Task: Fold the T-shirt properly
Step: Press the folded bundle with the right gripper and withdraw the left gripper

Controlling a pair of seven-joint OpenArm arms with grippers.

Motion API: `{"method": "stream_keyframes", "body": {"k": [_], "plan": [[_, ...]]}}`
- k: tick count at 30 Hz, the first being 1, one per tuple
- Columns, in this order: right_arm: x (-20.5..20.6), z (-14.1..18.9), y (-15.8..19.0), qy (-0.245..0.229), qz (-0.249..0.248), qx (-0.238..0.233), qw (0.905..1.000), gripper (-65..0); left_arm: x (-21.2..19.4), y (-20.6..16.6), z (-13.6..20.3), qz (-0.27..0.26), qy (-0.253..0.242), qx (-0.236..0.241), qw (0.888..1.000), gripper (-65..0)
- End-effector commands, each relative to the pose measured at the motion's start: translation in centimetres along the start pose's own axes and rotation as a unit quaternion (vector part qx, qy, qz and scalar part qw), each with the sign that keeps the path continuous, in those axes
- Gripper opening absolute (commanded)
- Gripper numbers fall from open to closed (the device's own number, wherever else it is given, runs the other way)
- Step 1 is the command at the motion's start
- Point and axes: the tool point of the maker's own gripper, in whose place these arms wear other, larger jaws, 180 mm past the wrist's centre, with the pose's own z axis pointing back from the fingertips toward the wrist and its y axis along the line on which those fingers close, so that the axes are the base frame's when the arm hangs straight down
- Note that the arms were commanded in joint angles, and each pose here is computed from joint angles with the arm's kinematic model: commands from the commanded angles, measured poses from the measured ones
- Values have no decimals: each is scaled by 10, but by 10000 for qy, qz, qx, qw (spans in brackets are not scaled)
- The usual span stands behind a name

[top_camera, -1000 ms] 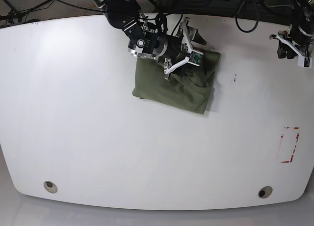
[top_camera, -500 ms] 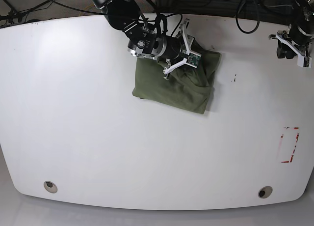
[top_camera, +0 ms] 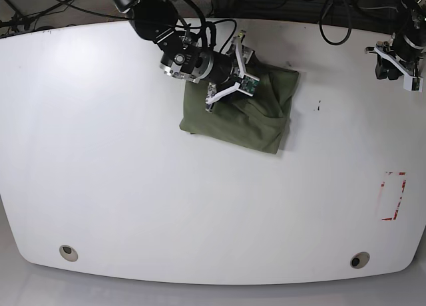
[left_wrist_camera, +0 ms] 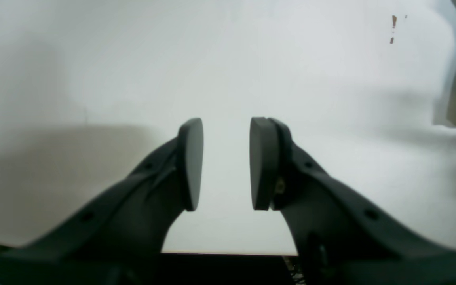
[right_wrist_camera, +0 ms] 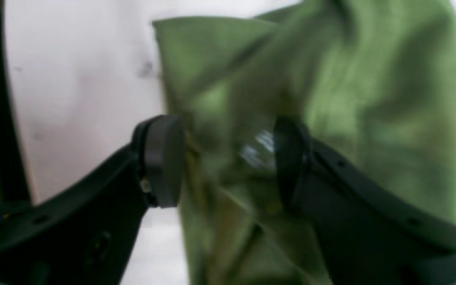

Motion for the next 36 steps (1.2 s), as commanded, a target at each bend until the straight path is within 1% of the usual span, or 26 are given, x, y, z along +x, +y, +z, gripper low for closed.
{"method": "stream_keyframes", "body": {"k": [1, 8, 14, 16, 17, 21, 23, 25, 29, 32, 34, 36], "plan": [[13, 6, -5, -246, 61, -67, 9997, -304, 12, 3, 4, -94, -187, 18, 9998, -467], [1, 1, -4, -103, -12, -11, 9999, -308, 12, 0, 2, -116, -185, -29, 9998, -467], [13, -4, 6, -375, -15, 111, 9992, -308, 13, -5, 0, -158, -168, -101, 9997, -467], [12, -8, 7, -385, -84, 147, 9991, -315, 13, -5, 0, -158, -168, -101, 9997, -467], [11, -10, 8, -381, -110, 162, 9991, -327, 13, -5, 0, -158, -168, -101, 9997, -467], [7, -17, 8, -302, -161, 201, 9992, -466, 13, -5, 0, -158, -168, -101, 9997, -467], [7, -19, 8, -295, -184, 211, 9992, -507, 12, -5, 0, -158, -161, -101, 9997, -467], [8, -20, 8, -307, -210, 209, 9991, -530, 12, -5, 0, -158, -161, -101, 9997, -467], [15, -18, 7, -394, -172, 184, 9989, -550, 12, -5, 0, -158, -161, -101, 9997, -467], [26, -13, 7, -521, -110, 146, 9985, -602, 12, -5, 0, -158, -161, -101, 9997, -467], [34, -7, 8, -598, -47, 108, 9981, -626, 12, -5, 0, -158, -161, -101, 9997, -467], [43, -1, 7, -632, 31, 56, 9980, -625, 12, -5, 0, -158, -161, -101, 9997, -467]]}}
